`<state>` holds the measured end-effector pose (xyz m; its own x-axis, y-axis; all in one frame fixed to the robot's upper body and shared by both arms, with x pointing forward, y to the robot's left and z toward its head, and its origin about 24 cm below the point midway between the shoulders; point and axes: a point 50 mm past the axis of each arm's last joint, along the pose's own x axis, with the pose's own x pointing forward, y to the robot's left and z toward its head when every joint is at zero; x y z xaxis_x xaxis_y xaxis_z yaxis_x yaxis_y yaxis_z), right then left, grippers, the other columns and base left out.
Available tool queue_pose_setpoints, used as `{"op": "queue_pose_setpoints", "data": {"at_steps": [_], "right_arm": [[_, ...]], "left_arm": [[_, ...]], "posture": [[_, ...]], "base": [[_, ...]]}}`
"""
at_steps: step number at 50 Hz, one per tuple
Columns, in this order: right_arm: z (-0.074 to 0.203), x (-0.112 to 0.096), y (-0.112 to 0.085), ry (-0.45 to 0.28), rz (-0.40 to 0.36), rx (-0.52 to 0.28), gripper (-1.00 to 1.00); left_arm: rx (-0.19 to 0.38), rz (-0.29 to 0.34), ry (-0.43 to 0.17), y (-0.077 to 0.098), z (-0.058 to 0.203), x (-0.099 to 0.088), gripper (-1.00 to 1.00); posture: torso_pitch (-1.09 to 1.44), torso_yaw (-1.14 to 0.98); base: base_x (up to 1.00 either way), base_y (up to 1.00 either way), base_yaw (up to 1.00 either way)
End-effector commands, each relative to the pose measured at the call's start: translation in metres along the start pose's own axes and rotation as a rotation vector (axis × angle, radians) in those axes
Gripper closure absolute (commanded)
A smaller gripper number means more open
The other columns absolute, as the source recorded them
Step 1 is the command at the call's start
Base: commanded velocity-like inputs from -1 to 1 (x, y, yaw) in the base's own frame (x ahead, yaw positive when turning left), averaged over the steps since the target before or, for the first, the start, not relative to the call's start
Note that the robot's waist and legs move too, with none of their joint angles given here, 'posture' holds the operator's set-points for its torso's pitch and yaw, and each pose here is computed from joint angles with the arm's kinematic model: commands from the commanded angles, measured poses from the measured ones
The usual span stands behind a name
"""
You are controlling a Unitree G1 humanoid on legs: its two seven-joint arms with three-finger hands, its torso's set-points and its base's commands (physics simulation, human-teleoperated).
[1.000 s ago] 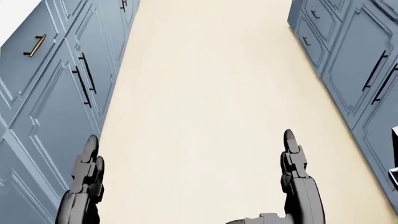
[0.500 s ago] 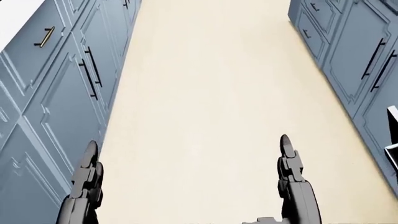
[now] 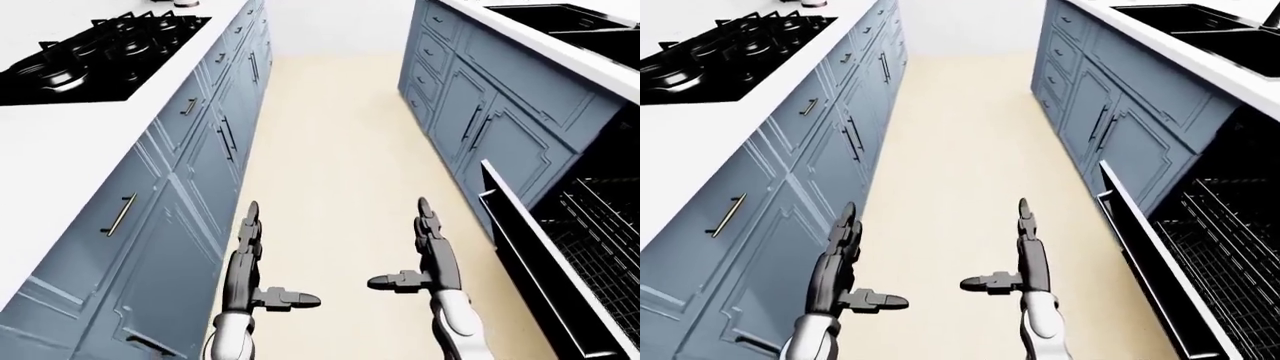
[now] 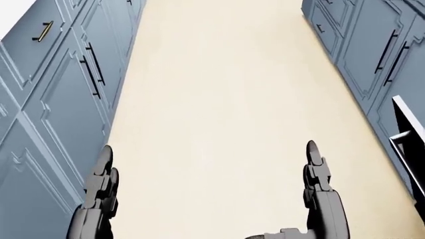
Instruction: Close the dishwasher door
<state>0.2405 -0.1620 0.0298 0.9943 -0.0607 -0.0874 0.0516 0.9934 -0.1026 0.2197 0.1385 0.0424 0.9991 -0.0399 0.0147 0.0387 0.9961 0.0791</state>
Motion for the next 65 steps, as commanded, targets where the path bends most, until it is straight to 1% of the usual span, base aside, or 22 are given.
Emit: {"op": "queue_pose_setpoints", "data": {"at_steps": [1,2,4,11,15,16,17,19,21,23,38,39,40,44,45,47,48,51,65], "right_arm": [[0.0209,0.0016,0.0007,-0.087,0.003,0.005,-1.00],[0.0227,0.0013,0.0006,-0.088,0.002,0.005,-1.00],[0.0171,0.0014,0.0012,-0.088,0.003,0.005,-1.00],[0.0197,0.0015,0.0006,-0.088,0.002,0.005,-1.00],[0.0167,0.0010,0.0006,-0.089,0.001,0.005,-1.00],[0.0203,0.0012,0.0004,-0.088,0.001,0.005,-1.00],[0.0173,0.0010,0.0008,-0.088,0.002,0.004,-1.00],[0.0236,0.0007,0.0001,-0.088,0.002,0.005,-1.00],[0.0171,0.0006,0.0006,-0.089,0.002,0.005,-1.00],[0.0166,0.0011,0.0005,-0.089,0.001,0.005,-1.00],[0.0177,0.0009,0.0003,-0.091,0.000,0.005,-1.00],[0.0227,0.0008,-0.0002,-0.091,0.000,0.006,-1.00],[0.0185,0.0013,0.0002,-0.090,0.000,0.006,-1.00],[0.0174,0.0018,0.0009,-0.091,0.002,0.006,-1.00],[0.0226,0.0013,0.0004,-0.095,0.001,0.010,-1.00],[0.0182,0.0018,0.0006,-0.096,0.001,0.012,-1.00],[0.0227,0.0019,0.0001,-0.096,0.000,0.013,-1.00],[0.0169,0.0024,0.0011,-0.094,0.002,0.013,-1.00],[0.0171,0.0019,-0.0003,-0.091,-0.003,0.013,-1.00]], "left_arm": [[0.004,0.011,-0.073,0.0031,0.0138,0.0016,-1.00],[0.004,0.012,-0.074,0.0033,0.0139,0.0016,-1.00],[0.004,0.012,-0.074,0.0034,0.0138,0.0018,-1.00],[0.006,0.011,-0.074,0.0029,0.0136,0.0014,-1.00],[0.006,0.010,-0.074,0.0025,0.0133,0.0015,-1.00],[0.006,0.010,-0.074,0.0024,0.0132,0.0015,-1.00],[0.006,0.010,-0.074,0.0023,0.0131,0.0014,-1.00],[0.006,0.010,-0.074,0.0022,0.0132,0.0012,-1.00],[0.006,0.010,-0.074,0.0019,0.0128,0.0013,-1.00],[0.006,0.010,-0.074,0.0018,0.0127,0.0014,-1.00],[0.007,0.008,-0.075,0.0015,0.0134,0.0012,-1.00],[0.006,0.008,-0.076,0.0015,0.0134,0.0012,-1.00],[0.006,0.008,-0.076,0.0016,0.0136,0.0013,-1.00],[0.006,0.007,-0.075,0.0012,0.0129,0.0017,-1.00],[0.007,0.007,-0.075,0.0011,0.0130,0.0014,-1.00],[0.006,0.007,-0.075,0.0011,0.0128,0.0014,-1.00],[0.006,0.006,-0.074,0.0010,0.0126,0.0015,-1.00],[0.007,0.006,-0.075,0.0007,0.0127,0.0009,-1.00],[0.007,0.006,-0.077,0.0006,0.0135,-0.0005,-1.00]], "posture": [[0.00,0.00],[0.00,0.00],[0.00,0.00],[0.00,0.00],[0.00,0.00],[0.00,0.00],[0.00,0.00],[0.00,0.00],[0.00,0.00],[0.00,0.00],[0.00,0.00],[0.00,0.00],[0.00,0.00],[0.00,0.00],[0.00,0.00],[0.00,0.00],[0.00,0.00],[0.00,0.00],[0.00,0.00]], "base": [[-0.10,0.00,0.00],[-0.10,0.00,0.00],[-0.09,0.00,0.00],[-0.10,0.00,0.00],[-0.09,0.00,0.00],[-0.09,0.00,0.00],[-0.09,0.00,0.00],[-0.09,0.00,0.00],[-0.10,0.00,0.00],[-0.10,0.00,0.00],[-0.10,0.00,0.00],[-0.09,0.00,0.00],[-0.09,0.00,0.00],[-0.09,0.00,0.00],[0.00,0.00,0.00],[0.00,0.00,0.00],[0.00,0.00,0.00],[0.00,0.00,0.00],[0.00,0.00,0.00]]}}
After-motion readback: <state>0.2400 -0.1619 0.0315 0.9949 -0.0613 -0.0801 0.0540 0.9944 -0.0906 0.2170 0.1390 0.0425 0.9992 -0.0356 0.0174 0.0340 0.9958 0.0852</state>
